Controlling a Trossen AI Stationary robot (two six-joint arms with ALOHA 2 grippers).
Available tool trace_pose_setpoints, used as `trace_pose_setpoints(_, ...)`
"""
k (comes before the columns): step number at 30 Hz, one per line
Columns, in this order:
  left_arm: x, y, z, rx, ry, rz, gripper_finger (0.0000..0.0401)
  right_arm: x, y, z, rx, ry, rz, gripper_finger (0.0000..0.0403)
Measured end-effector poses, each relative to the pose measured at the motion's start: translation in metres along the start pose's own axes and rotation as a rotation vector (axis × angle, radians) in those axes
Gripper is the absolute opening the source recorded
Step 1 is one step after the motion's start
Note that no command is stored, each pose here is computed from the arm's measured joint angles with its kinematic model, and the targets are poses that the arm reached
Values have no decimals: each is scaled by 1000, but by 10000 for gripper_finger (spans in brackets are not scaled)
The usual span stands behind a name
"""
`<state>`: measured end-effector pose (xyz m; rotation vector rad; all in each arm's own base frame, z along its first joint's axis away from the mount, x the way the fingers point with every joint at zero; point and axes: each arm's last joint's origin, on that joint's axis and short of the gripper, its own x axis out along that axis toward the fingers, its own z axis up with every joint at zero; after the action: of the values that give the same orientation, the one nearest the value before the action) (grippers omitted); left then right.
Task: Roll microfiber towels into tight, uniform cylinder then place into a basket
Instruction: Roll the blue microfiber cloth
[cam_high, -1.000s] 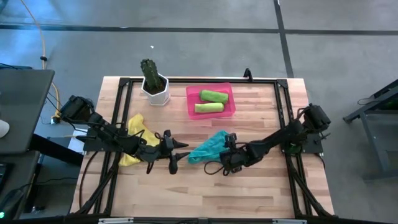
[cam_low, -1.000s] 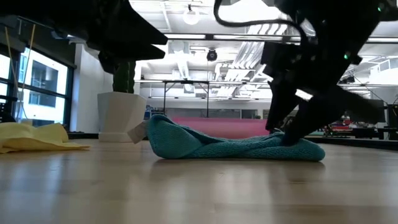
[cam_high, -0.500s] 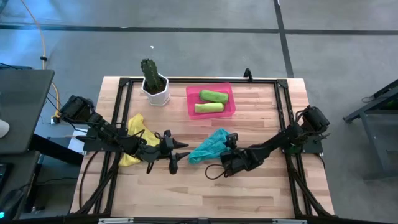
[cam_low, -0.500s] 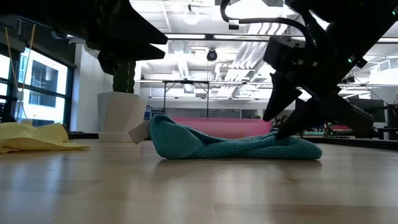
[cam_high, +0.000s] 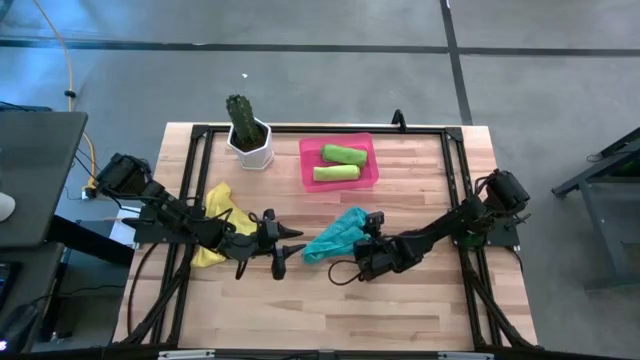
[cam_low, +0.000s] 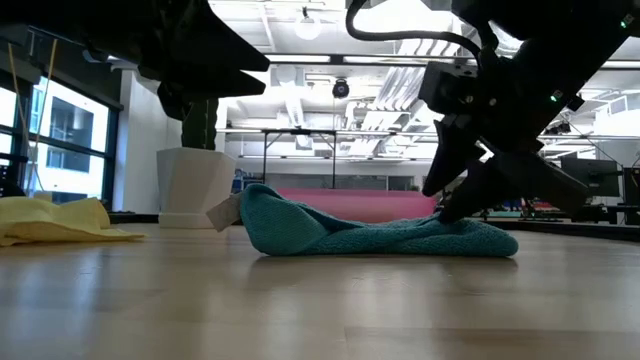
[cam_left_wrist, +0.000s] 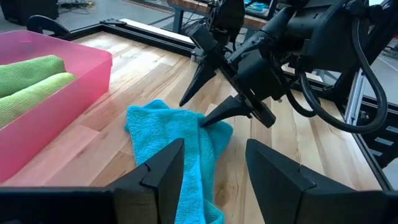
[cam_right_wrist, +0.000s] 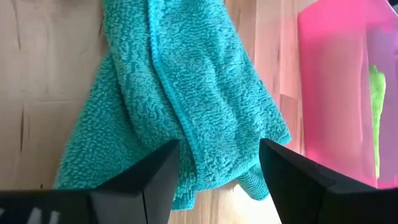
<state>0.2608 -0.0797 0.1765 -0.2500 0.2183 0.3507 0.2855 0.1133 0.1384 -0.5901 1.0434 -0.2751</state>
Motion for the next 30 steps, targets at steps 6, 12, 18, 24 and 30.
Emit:
trace_pose_setpoints(6,0,0,0,0,0,-2,161,0,-2,0,0,-3,-53,215)
trace_pose_setpoints(12,0,0,0,0,2,-3,161,0,-4,0,-28,-7,-137,215)
trace_pose_setpoints(18,0,0,0,1,3,-3,161,0,-2,0,15,-2,-64,215)
trace_pose_setpoints(24,0,0,-1,5,8,-1,161,2,1,-5,71,10,-19,215)
trace_pose_setpoints(30,0,0,-1,9,13,1,161,5,2,-13,56,23,-59,215)
